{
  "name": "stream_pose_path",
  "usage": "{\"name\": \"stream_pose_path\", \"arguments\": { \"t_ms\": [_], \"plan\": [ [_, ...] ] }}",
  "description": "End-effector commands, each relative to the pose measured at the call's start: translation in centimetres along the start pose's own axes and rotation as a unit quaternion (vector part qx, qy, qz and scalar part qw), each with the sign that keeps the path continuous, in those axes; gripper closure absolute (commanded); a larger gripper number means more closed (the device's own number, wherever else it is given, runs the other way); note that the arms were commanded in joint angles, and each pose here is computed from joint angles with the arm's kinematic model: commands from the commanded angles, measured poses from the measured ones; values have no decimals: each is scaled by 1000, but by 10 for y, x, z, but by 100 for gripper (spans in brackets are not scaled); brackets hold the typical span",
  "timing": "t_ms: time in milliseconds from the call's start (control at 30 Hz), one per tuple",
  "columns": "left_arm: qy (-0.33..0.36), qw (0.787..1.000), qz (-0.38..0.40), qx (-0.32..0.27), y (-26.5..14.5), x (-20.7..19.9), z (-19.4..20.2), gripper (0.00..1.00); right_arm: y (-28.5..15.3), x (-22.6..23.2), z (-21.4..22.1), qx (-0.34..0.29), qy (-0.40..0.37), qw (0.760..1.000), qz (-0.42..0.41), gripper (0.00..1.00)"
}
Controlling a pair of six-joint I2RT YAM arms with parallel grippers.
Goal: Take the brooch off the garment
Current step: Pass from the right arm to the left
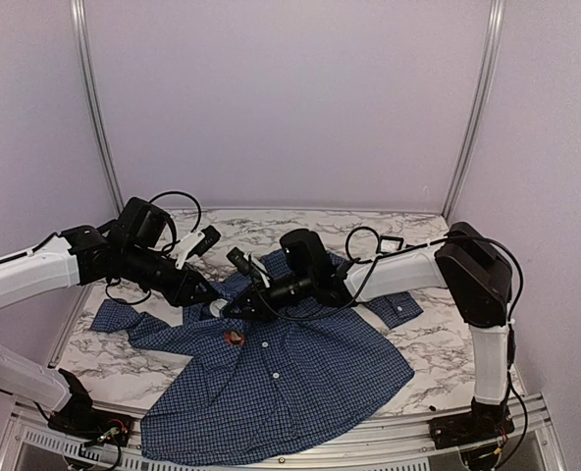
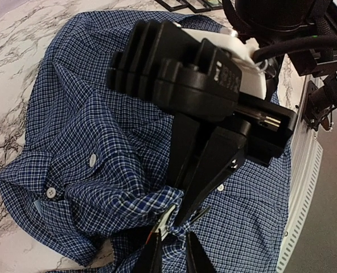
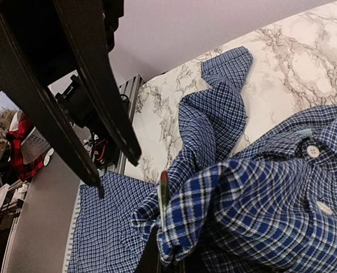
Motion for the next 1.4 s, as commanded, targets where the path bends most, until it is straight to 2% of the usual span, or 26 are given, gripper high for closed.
{"name": "stream_pose_path", "arguments": {
  "t_ms": [0,667,967,1367],
  "plan": [
    [18,998,6,52,2,0,13,86,-6,14,-18,4,-46,999,-22,100],
    [21,996,26,80,18,2,11,89,-4,13,-16,27,-61,997,-25,100],
    [14,996,29,86,21,8,14,83,-7,17,-19,18,-67,997,-28,100],
    [-14,997,53,61,20,15,10,81,-7,22,-18,11,-63,997,-48,100]
  ]
}}
Point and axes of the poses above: each gripper's point midway between its finger pads, its own y axis out along the fingers, its own x axis along the line the jaws close on, z = x × y, the point moved 2 cm from there along -y, back along the fingers, and after that the axes turned 3 degrees about -y, right-handed, at the moved point
